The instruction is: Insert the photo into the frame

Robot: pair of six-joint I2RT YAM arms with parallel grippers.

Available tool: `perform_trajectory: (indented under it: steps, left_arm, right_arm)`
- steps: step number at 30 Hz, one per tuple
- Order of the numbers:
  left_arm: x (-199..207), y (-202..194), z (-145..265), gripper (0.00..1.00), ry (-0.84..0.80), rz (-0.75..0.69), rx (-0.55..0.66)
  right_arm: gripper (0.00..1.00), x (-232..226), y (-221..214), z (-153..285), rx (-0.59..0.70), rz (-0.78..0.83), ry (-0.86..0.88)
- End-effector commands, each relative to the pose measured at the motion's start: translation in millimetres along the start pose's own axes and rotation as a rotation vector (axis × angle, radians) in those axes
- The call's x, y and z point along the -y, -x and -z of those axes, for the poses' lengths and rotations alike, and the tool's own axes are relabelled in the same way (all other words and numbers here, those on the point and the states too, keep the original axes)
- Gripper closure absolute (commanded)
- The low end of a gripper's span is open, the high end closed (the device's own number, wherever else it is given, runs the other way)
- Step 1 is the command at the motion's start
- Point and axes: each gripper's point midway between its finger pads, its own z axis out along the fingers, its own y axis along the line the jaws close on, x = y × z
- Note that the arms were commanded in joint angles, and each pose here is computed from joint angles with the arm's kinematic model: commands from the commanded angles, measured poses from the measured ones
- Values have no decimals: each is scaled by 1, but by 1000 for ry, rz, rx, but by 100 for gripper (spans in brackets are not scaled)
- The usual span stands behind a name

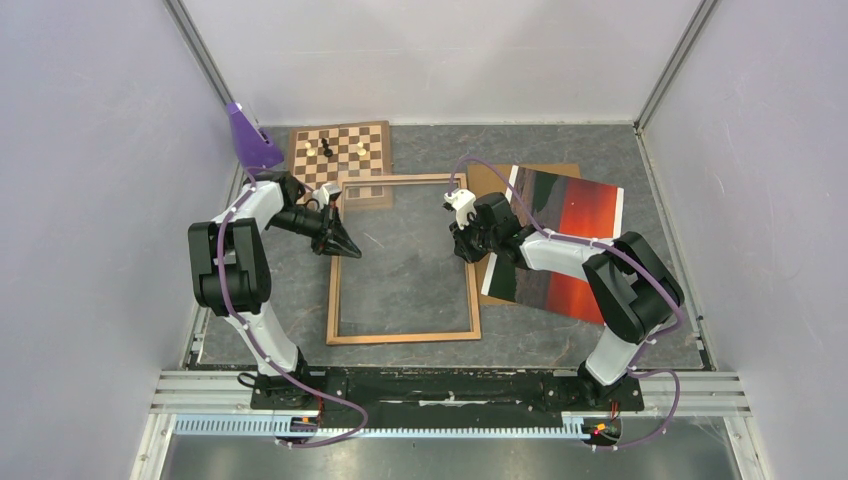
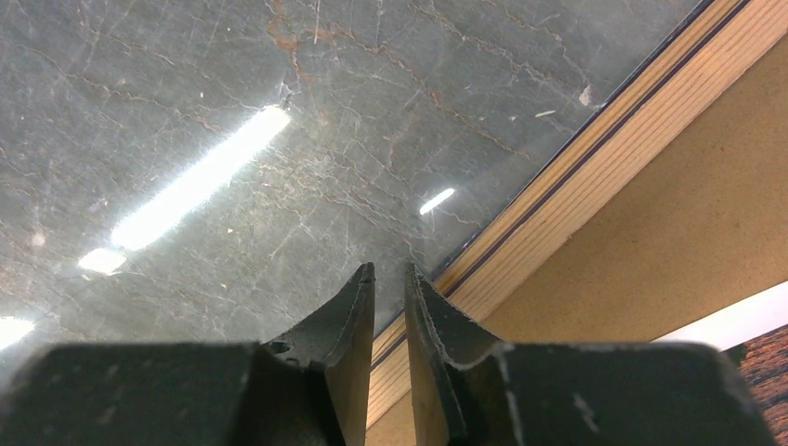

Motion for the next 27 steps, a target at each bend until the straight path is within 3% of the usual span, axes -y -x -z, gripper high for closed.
perform_trajectory:
  steps: [1,8,17,27]
  left_arm:
    - [1,3,2,98,17,-54,6]
    - [-8,6,0,98,47,-42,5]
    - [-14,8,-5,97,55,-26,10]
    - [-18,8,-8,98,58,-14,11]
  right_arm:
    - [79,4,33,6,77,28,-14]
    - [75,5,34,8,78,24,-20]
    - [54,20,57,21,109,6,-64]
    - [43,57,84,41,159,-79,-147]
